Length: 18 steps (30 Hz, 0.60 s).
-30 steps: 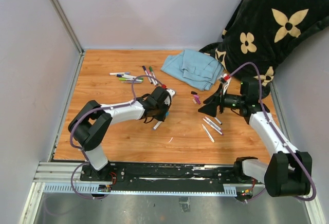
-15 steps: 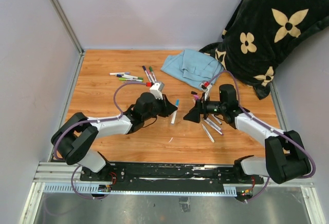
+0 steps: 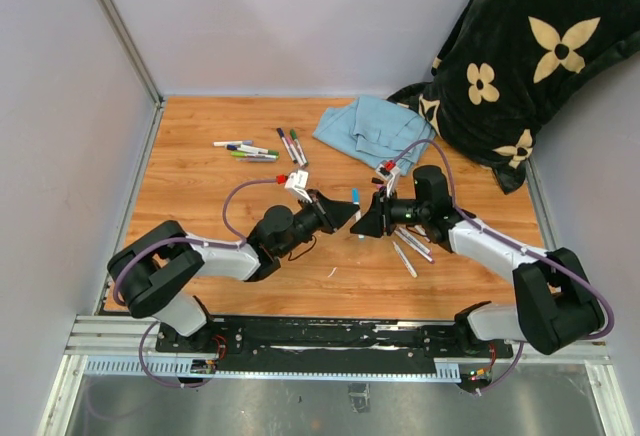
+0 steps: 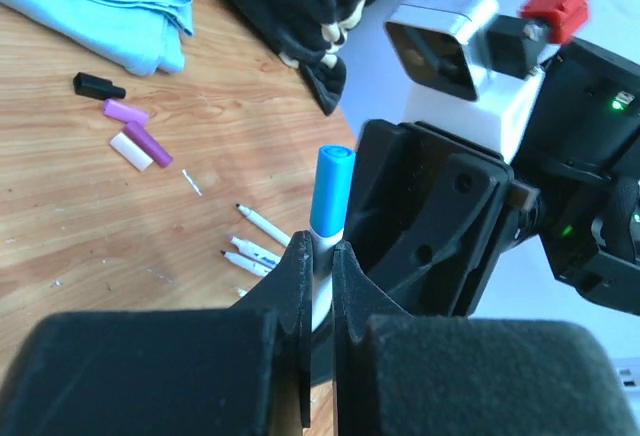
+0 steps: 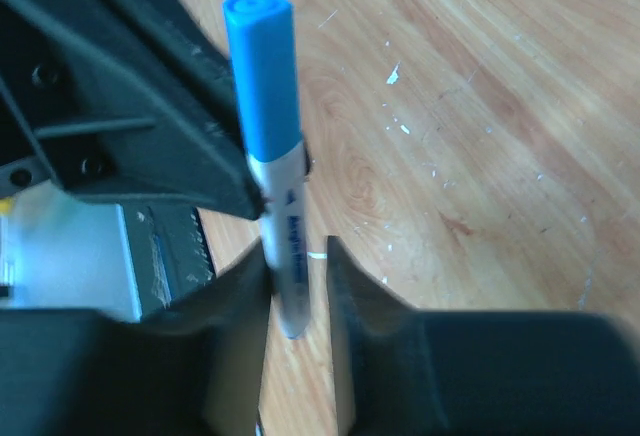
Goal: Open the pen caps
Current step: Pick up the pen from the center of the board, then open the pen cap from the pen.
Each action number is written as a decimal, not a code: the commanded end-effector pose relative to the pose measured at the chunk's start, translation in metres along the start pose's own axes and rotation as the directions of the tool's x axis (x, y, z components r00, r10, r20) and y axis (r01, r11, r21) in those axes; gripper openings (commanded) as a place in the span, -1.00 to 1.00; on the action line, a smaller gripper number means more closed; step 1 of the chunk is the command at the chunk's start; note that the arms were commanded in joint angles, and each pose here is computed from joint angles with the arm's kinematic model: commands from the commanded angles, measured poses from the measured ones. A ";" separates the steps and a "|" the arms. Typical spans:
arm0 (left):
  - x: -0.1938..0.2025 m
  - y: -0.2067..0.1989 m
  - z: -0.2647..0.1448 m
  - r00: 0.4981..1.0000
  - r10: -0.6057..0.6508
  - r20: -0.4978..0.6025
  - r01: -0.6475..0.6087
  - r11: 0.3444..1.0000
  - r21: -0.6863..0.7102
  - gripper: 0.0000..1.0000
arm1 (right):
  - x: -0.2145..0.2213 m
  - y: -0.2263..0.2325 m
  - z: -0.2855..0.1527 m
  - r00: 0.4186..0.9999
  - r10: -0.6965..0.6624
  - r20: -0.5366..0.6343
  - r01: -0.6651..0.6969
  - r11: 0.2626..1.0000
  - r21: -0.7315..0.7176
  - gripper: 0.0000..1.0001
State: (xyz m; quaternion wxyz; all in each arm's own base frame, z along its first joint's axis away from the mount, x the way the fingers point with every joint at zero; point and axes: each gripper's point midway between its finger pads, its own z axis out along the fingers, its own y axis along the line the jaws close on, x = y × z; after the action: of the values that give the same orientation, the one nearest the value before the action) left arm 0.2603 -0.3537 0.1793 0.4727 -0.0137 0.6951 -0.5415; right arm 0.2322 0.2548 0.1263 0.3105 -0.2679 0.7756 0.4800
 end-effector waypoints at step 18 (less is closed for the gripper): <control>-0.056 -0.039 -0.086 0.948 0.170 0.269 -0.220 0.961 0.169 0.84 | -0.008 0.054 -0.025 0.958 -0.263 -0.114 0.210 0.914 -0.346 -0.98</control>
State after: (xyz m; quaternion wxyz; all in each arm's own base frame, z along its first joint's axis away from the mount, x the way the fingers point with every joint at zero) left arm 0.2238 -0.2965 0.2264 0.5673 0.0082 0.6032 -0.5606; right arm 0.2166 0.2613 0.1678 0.2874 -0.3869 0.7115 0.5113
